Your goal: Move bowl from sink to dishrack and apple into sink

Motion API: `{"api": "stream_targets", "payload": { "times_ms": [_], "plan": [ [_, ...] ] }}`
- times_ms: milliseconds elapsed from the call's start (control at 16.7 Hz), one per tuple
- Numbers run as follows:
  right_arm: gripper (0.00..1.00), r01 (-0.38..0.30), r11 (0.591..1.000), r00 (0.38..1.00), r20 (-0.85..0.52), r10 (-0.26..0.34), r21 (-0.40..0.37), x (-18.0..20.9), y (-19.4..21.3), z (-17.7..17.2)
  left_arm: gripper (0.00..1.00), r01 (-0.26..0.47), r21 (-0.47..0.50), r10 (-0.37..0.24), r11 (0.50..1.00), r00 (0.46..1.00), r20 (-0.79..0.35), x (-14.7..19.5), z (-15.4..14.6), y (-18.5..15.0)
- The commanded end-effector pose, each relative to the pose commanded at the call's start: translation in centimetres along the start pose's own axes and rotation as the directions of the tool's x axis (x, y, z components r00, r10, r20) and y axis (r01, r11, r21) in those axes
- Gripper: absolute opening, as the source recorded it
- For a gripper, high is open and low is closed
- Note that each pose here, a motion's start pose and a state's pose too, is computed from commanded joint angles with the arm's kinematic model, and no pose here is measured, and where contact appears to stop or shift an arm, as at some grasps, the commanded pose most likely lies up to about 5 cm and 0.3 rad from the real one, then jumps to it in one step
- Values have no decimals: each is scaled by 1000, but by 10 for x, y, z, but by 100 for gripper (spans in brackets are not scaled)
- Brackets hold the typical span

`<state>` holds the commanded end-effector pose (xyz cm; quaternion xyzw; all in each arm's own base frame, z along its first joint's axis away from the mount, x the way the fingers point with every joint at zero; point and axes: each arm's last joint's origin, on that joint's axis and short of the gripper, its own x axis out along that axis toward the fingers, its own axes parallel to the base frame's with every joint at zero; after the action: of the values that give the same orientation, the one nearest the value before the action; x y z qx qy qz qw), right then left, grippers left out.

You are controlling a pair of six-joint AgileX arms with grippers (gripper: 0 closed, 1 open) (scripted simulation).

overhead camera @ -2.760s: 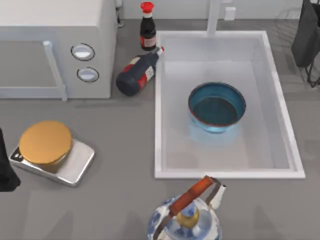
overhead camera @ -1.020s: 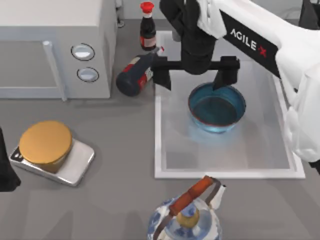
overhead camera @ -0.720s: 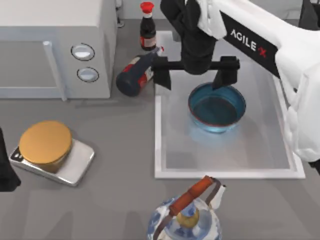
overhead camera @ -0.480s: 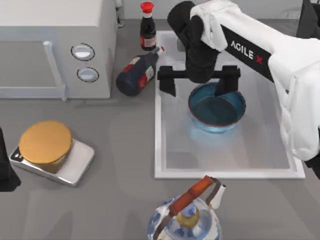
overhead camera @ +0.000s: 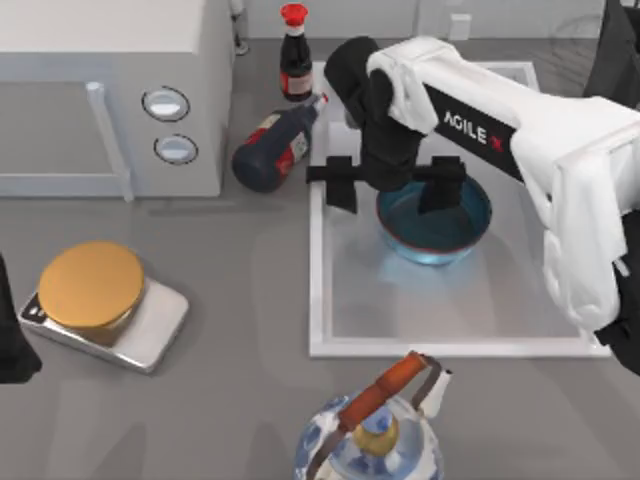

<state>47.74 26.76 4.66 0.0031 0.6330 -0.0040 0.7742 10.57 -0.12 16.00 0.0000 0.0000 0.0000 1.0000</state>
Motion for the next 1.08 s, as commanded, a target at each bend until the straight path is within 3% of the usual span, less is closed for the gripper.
{"api": "stream_targets", "payload": {
  "times_ms": [60,840,1080],
  "plan": [
    [100,0,1000,1000,0,0,0,0,0,0,100,0,0,0,1000,1000,0,0,0,0],
    [2,0,1000,1000,0,0,0,0,0,0,100,0,0,0,1000,1000,0,0,0,0],
    [0,0,1000,1000,0,0,0,0,0,0,100,0,0,0,1000,1000,0,0,0,0]
  ]
}}
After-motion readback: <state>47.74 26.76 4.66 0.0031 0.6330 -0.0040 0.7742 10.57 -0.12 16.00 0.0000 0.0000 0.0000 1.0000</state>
